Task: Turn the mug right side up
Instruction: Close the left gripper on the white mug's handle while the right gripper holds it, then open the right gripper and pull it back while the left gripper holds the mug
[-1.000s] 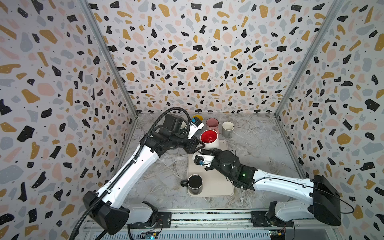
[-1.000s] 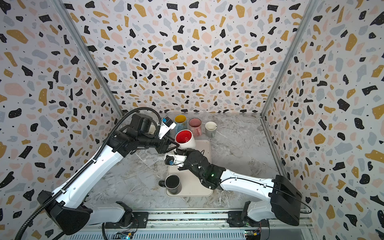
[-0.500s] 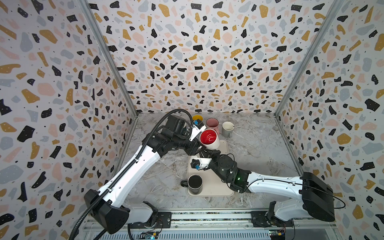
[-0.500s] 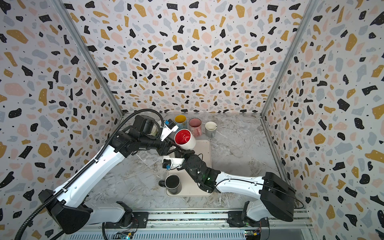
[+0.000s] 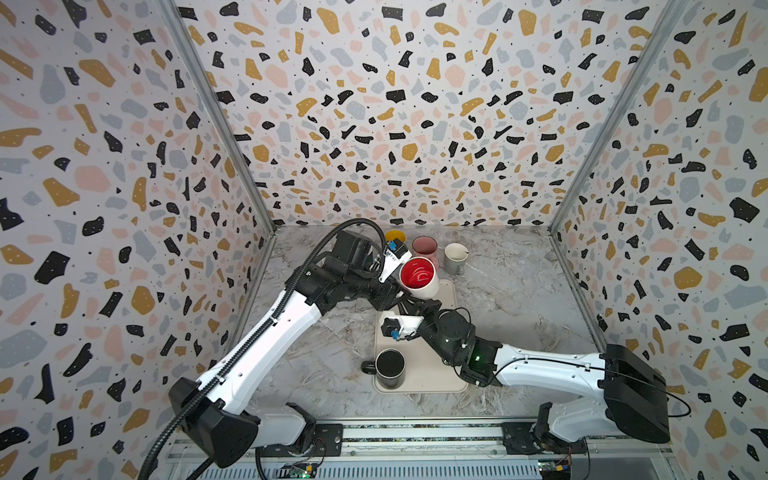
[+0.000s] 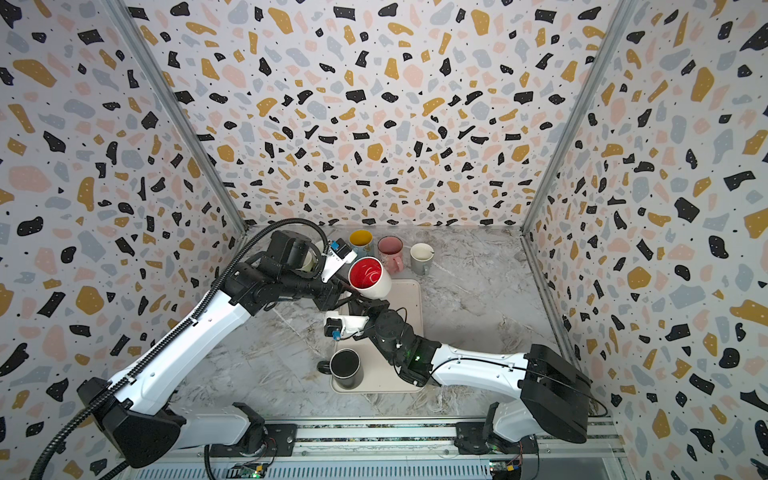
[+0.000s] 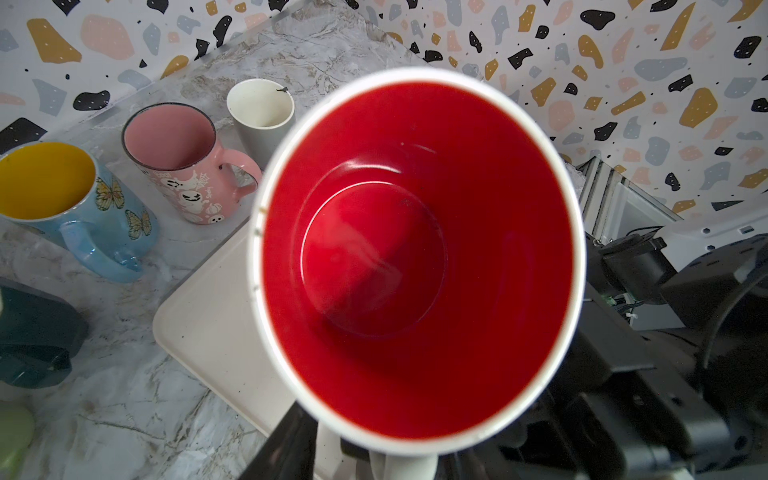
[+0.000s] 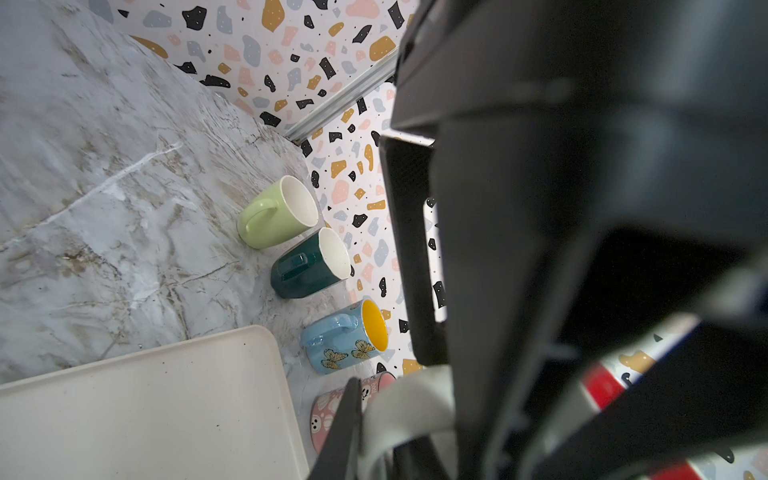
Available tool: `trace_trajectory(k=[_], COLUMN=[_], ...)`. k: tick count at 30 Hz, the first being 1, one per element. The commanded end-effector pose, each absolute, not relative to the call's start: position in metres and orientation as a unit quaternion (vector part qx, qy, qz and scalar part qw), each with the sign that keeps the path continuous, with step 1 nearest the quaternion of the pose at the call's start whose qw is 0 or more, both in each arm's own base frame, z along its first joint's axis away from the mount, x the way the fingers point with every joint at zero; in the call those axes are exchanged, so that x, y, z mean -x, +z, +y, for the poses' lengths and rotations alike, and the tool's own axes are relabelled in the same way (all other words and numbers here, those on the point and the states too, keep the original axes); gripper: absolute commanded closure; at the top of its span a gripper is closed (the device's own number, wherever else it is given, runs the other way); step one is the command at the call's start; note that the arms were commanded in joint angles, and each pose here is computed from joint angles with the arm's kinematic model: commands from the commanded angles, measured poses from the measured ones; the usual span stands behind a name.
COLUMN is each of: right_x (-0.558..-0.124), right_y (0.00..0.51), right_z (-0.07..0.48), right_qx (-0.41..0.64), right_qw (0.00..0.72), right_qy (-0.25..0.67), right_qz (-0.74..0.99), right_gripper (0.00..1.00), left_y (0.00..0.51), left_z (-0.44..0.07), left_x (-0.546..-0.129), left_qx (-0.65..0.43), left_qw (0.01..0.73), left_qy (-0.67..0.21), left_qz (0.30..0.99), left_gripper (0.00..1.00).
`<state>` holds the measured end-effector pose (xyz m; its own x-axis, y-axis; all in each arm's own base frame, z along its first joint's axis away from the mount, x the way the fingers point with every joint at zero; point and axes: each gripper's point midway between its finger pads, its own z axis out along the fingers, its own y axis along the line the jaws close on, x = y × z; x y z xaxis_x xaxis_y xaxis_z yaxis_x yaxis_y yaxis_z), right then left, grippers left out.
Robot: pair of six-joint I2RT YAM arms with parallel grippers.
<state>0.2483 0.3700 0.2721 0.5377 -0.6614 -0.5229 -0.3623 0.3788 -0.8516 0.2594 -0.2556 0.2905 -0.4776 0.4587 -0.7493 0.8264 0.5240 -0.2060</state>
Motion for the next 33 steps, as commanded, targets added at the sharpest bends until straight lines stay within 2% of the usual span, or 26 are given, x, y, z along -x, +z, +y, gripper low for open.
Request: trace_trajectory(k=[1,7,12,18,33], right_x=[-0.242,-0.238,-0.236,-0.234,-0.235], right_y=[0.337,0.342,0.341,0.341,0.338], right_z=[0.359,0.361,0.362,0.362,0.357], right_qx=[0.475,0.474,0.474,0.474,0.47], right_qw=[0.755,0.76,0.76,0.76,0.757], right_qy=[-0.098,-0.098,-0.096,-0.096,-0.099], right_qz=[0.442,0.434,0.433,0.433,0.443], right_gripper=[1.0,1.0,1.0,1.0,1.0], left_y=[0.279,0.275,0.269,0.264,0.273], left_z=[-0.257,-0.257,-0.257,-0.259,-0.262], left_x=[-0.262,-0.261,-0.26,-0.264,-0.268], left_qx=[-0.395,-0.393,-0.391,-0.384,-0.379], left_qw=[0.312,0.304,0.291,0.283,0.298], left_qy=[-0.28,-0.281,-0.281,-0.28,-0.288], left_qz=[0.818,0.821,0.827,0.833,0.828], left_gripper=[0.54,0.58,0.68,1.0,1.0])
